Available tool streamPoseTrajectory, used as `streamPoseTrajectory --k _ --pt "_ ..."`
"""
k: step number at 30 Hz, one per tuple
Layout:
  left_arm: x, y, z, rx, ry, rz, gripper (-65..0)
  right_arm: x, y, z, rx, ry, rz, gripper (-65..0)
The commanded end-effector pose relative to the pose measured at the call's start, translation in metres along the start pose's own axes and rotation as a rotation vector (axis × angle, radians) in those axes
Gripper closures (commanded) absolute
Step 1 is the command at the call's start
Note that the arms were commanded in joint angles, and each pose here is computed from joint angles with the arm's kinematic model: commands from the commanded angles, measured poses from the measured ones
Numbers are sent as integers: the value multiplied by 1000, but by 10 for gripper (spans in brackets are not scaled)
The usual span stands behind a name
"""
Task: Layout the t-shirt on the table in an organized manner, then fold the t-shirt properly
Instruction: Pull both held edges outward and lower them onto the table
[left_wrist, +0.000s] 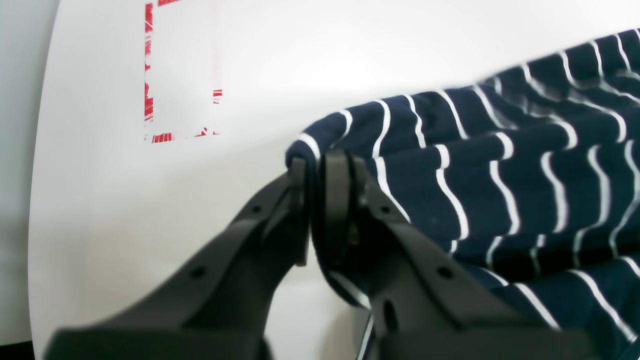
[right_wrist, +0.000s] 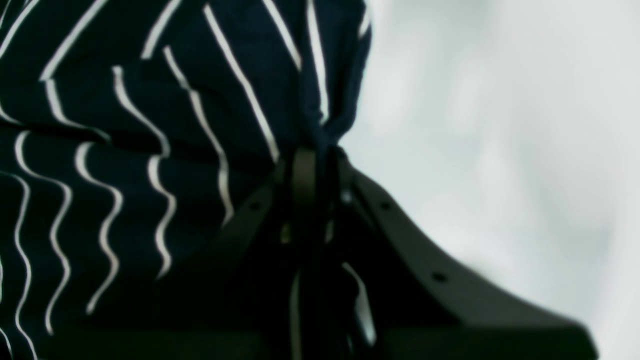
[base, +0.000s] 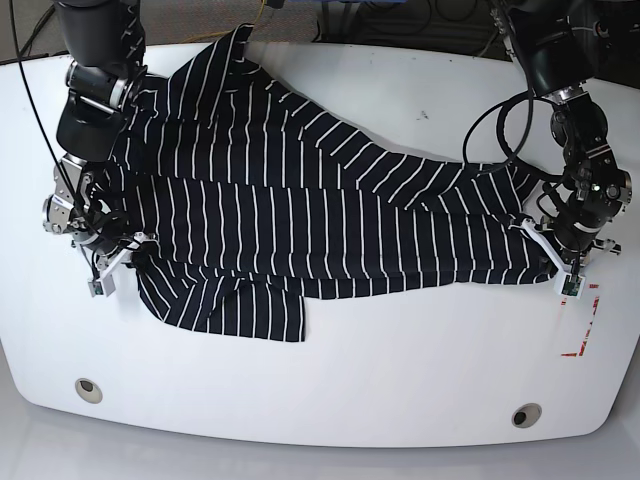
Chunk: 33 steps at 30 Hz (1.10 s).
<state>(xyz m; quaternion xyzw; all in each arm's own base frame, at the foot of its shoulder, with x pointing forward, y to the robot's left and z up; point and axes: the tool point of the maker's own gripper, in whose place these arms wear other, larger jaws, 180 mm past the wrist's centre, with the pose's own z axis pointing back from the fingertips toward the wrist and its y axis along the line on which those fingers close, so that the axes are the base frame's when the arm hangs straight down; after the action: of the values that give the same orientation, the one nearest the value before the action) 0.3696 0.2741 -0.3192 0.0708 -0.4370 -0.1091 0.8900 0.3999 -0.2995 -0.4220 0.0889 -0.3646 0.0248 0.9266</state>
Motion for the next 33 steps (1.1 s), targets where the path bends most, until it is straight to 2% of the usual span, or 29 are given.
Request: streamPoseTrajectory --k 1,5,11,20,24,26,28,30,33 --pt "12 14 1 23 -34 -5 -32 24 -10 7 -19 -54 14 -29" --pt "12 19 -7 17 -22 18 -32 23 -10 7 -19 -53 14 -29" --pt "10 45 -11 46 3 27 -32 24 -13 9 -25 -52 16 -29" --pt "30 55 -17 52 -24 38 -32 24 -18 12 -35 -52 19 -29" --pt "35 46 -27 20 -12 31 -38 24 -18 12 -35 -52 19 -29" --pt "34 43 -31 9 -3 29 -66 24 -18 12 -35 -52 19 -30" --pt "32 40 -33 1 4 33 -128 24 -18 12 -35 -52 19 -34" --pt "31 40 -34 -1 6 36 -211 24 -18 12 -35 -51 21 -38" --pt "31 40 -34 1 6 40 -346 24 -17 12 -35 -51 19 -97"
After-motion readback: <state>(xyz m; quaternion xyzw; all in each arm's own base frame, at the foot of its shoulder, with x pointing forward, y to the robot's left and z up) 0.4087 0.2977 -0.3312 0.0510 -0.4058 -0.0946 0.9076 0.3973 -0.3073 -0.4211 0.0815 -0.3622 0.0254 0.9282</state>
